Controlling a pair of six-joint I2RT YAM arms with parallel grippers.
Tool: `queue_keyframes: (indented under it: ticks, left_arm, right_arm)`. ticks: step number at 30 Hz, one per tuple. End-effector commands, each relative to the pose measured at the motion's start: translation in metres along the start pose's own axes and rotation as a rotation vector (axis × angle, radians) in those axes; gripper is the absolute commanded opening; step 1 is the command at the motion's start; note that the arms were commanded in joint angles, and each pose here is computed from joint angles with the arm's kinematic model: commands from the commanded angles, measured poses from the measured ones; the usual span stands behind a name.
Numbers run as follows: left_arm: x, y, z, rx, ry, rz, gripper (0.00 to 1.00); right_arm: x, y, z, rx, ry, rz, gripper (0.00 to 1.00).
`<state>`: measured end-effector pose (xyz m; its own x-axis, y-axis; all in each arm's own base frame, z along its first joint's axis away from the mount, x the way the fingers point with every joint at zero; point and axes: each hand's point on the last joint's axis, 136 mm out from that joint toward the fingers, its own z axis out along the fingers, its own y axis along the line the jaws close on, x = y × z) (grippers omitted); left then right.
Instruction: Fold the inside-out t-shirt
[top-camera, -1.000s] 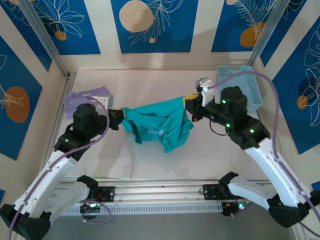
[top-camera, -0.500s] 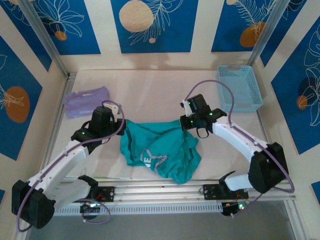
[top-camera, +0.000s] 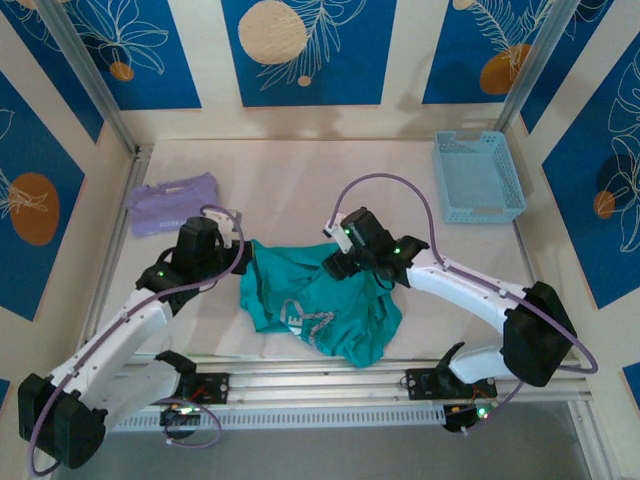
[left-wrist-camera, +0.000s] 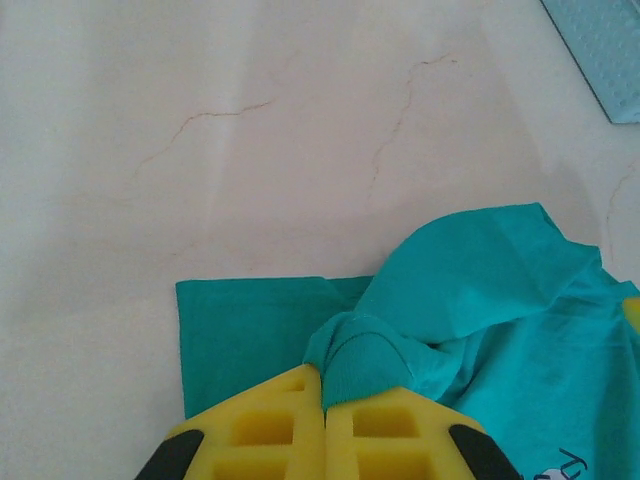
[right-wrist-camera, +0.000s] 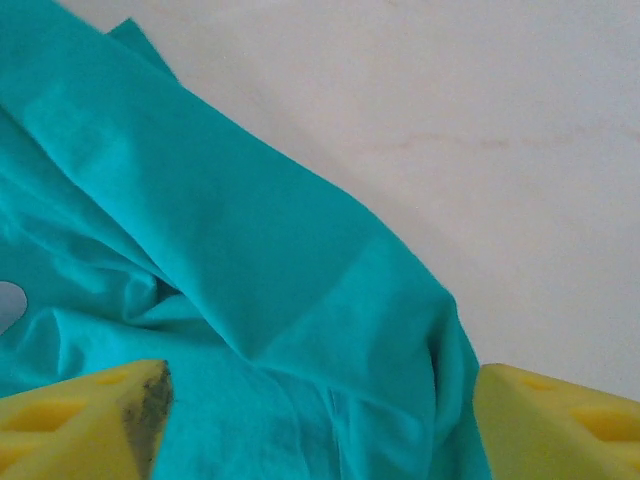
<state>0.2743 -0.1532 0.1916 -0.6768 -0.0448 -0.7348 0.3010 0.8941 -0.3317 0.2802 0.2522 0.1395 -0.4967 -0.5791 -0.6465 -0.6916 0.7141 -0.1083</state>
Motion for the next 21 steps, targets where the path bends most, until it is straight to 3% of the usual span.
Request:
queue_keyframes:
  ticks: [1, 6, 9, 10, 13, 16, 21]
  left_arm:
    - [-0.002, -0.006, -0.005, 0.03, -0.016, 0.011, 0.0]
    - [-0.002, -0.007, -0.007, 0.039, -0.017, 0.012, 0.0]
    - [0.0, -0.006, -0.006, 0.038, -0.017, 0.014, 0.0]
    - [0.0, -0.005, -0.006, 0.033, -0.019, 0.013, 0.0]
    - [0.003, 0.003, -0.004, -0.006, -0.018, 0.01, 0.0]
    - [0.003, 0.022, -0.003, -0.111, -0.037, -0.014, 0.0]
    - [-0.005, 0.05, 0.012, -0.275, -0.05, -0.018, 0.0]
  right_arm:
    - [-0.013, 0.012, 0.015, -0.043, -0.036, -0.13, 0.83]
    - [-0.019, 0.024, 0.044, -0.118, -0.039, -0.176, 0.84]
    - [-0.028, 0.025, 0.065, -0.159, -0.043, -0.154, 0.78]
    - [-0.033, 0.024, 0.071, -0.169, -0.052, -0.143, 0.7]
    - [-0.048, 0.017, 0.077, -0.189, -0.053, -0.08, 0.32]
    - [-0.055, 0.008, 0.055, -0.225, -0.027, 0.035, 0.01]
    - [-0.081, 0.017, -0.024, -0.509, -0.144, 0.282, 0.0]
